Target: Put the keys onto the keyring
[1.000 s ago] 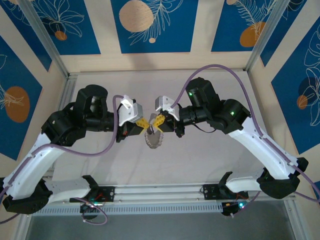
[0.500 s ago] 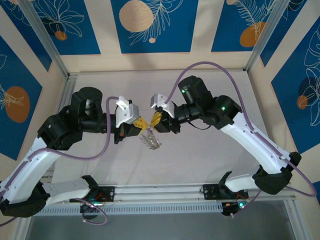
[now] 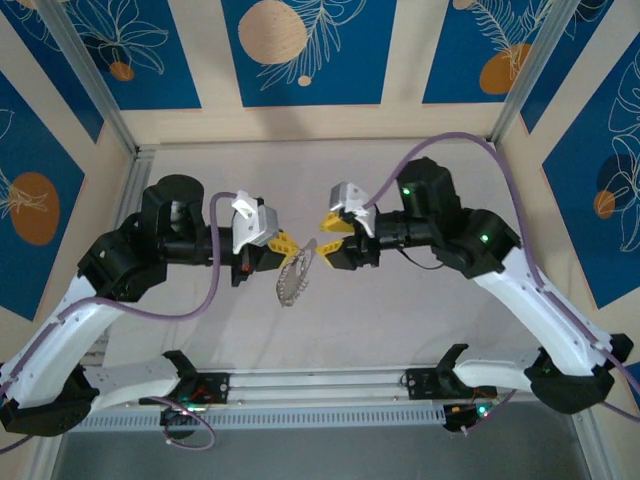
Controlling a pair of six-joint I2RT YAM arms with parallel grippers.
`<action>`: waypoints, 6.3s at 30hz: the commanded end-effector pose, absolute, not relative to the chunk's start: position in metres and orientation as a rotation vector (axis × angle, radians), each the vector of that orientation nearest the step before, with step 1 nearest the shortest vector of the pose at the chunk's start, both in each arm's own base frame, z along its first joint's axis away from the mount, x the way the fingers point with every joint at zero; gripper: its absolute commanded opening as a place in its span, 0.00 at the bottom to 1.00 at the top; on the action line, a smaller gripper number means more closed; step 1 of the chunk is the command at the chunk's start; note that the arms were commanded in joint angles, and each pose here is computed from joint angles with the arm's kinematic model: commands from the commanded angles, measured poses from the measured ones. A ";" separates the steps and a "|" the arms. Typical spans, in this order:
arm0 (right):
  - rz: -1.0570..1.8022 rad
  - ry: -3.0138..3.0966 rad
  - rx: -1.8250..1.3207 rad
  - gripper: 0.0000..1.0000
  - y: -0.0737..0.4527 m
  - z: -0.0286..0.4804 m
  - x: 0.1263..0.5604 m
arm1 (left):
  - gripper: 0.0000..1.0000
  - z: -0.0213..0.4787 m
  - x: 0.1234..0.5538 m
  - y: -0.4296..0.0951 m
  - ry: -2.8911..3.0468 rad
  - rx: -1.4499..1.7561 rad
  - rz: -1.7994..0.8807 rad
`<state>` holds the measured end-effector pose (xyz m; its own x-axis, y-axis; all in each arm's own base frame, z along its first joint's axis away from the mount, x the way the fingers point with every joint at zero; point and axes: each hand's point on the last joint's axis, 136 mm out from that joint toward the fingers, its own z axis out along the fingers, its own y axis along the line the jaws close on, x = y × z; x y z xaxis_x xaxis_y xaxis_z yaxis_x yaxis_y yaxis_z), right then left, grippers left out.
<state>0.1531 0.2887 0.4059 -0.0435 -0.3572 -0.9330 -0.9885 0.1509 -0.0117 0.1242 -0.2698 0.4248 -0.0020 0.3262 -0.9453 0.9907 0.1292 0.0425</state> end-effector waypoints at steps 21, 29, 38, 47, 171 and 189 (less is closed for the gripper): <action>1.172 1.385 -1.391 0.38 0.309 0.427 0.125 | 0.00 0.449 0.116 -0.275 1.361 1.284 -1.007; 1.202 1.411 -1.414 0.37 0.311 0.419 0.122 | 0.00 0.452 0.118 -0.274 1.355 1.270 -1.000; 1.206 1.434 -1.428 0.30 0.315 0.412 0.125 | 0.00 0.454 0.117 -0.275 1.345 1.268 -1.010; 1.071 1.452 -1.401 0.00 0.309 0.410 0.138 | 0.00 0.448 0.119 -0.273 1.390 1.284 -1.002; 1.180 1.361 -1.422 0.20 0.313 0.427 0.117 | 0.00 0.448 0.104 -0.273 1.321 1.263 -1.107; 0.708 1.554 -1.501 0.00 0.300 0.407 0.158 | 0.44 0.406 0.135 -0.262 1.564 1.266 -0.870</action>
<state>0.1484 0.3120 0.4131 0.0324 -0.4105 -0.9113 -0.9951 0.0715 -0.0676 0.1334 -0.2716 0.4168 -0.0492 0.2398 -0.9696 0.9809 0.1947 -0.0016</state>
